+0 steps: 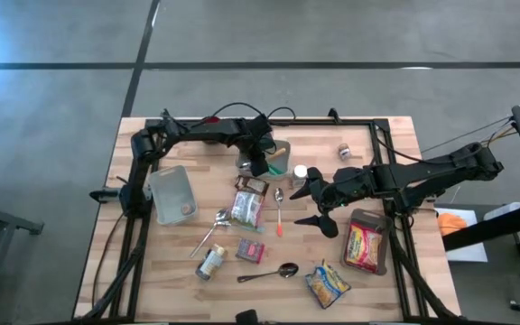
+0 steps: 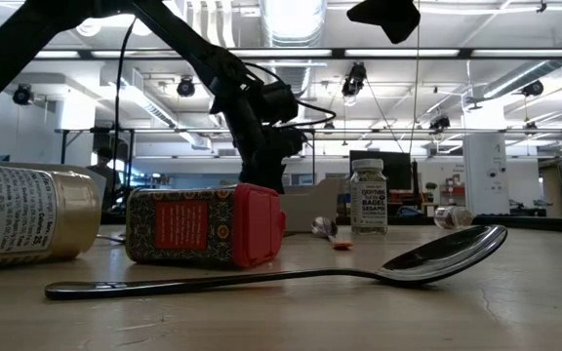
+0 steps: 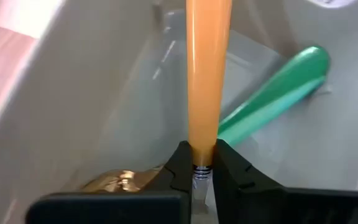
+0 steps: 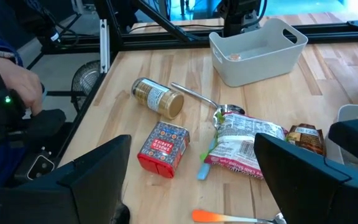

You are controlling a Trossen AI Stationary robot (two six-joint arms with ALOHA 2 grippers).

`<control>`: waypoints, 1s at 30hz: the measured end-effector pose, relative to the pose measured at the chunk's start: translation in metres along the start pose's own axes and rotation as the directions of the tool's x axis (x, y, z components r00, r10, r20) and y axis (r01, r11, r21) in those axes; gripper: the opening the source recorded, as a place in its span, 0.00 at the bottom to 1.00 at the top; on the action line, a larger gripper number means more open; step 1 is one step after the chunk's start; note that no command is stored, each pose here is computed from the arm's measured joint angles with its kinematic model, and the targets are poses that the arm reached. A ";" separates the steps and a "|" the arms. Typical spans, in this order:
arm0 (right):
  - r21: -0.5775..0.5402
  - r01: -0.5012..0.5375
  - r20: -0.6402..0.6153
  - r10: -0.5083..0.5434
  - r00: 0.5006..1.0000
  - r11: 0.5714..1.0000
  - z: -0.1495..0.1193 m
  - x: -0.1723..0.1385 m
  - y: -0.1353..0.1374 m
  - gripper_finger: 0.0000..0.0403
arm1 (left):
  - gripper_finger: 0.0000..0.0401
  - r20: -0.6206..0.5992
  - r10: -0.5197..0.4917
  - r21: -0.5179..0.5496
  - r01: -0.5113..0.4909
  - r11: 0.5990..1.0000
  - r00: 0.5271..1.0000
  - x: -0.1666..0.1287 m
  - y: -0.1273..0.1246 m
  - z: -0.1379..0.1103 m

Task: Pick & Place Food Item
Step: Put the yellow spoon into the right gray bin

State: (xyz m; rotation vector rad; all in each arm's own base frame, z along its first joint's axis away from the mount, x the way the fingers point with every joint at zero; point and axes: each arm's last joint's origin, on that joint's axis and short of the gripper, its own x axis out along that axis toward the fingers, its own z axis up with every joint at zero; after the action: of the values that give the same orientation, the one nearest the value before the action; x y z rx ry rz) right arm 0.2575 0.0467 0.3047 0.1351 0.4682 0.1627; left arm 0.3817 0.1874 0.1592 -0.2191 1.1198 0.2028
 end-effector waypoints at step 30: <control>-0.016 0.000 -0.001 0.000 1.000 1.000 0.000 0.000 0.000 0.85 | 0.05 -0.136 0.178 0.688 -0.036 0.724 0.975 -0.027 -0.035 0.002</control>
State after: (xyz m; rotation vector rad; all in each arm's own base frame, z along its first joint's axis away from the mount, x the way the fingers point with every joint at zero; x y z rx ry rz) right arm 0.2575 0.0467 0.3048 0.1198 0.4676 0.1662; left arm 0.3821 0.1527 0.1868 0.5075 1.3325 -0.1466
